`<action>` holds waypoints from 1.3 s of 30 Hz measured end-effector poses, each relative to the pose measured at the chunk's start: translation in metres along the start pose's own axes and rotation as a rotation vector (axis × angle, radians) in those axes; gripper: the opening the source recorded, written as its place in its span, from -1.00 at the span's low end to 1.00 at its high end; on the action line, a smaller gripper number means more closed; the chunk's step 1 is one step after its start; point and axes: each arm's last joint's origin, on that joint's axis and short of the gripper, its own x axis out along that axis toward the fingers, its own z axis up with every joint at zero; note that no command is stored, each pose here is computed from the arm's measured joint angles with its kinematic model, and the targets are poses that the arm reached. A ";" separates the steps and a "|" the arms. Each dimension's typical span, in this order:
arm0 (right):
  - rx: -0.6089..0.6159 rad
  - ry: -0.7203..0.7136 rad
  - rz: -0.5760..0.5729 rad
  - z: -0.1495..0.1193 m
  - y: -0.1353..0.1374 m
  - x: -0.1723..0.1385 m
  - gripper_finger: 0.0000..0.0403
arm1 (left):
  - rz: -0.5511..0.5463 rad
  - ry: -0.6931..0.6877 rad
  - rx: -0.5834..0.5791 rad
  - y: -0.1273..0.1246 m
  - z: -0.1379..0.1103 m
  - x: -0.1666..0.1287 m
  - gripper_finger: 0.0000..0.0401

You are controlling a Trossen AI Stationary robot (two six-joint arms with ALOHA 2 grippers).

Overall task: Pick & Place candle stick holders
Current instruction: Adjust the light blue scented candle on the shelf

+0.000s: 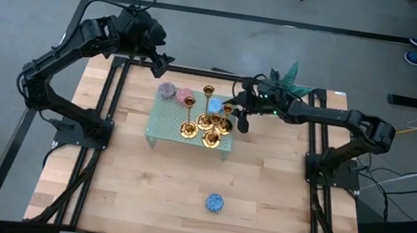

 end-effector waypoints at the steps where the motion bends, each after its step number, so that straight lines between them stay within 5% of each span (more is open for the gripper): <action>1: -0.010 -0.004 -0.001 0.002 -0.001 0.000 -0.40 | 0.000 0.000 0.000 0.000 0.000 0.000 0.56; 39: 0.002 -0.001 0.085 -0.002 -0.016 0.006 -0.40 | -0.001 0.000 0.000 0.000 0.000 0.000 0.56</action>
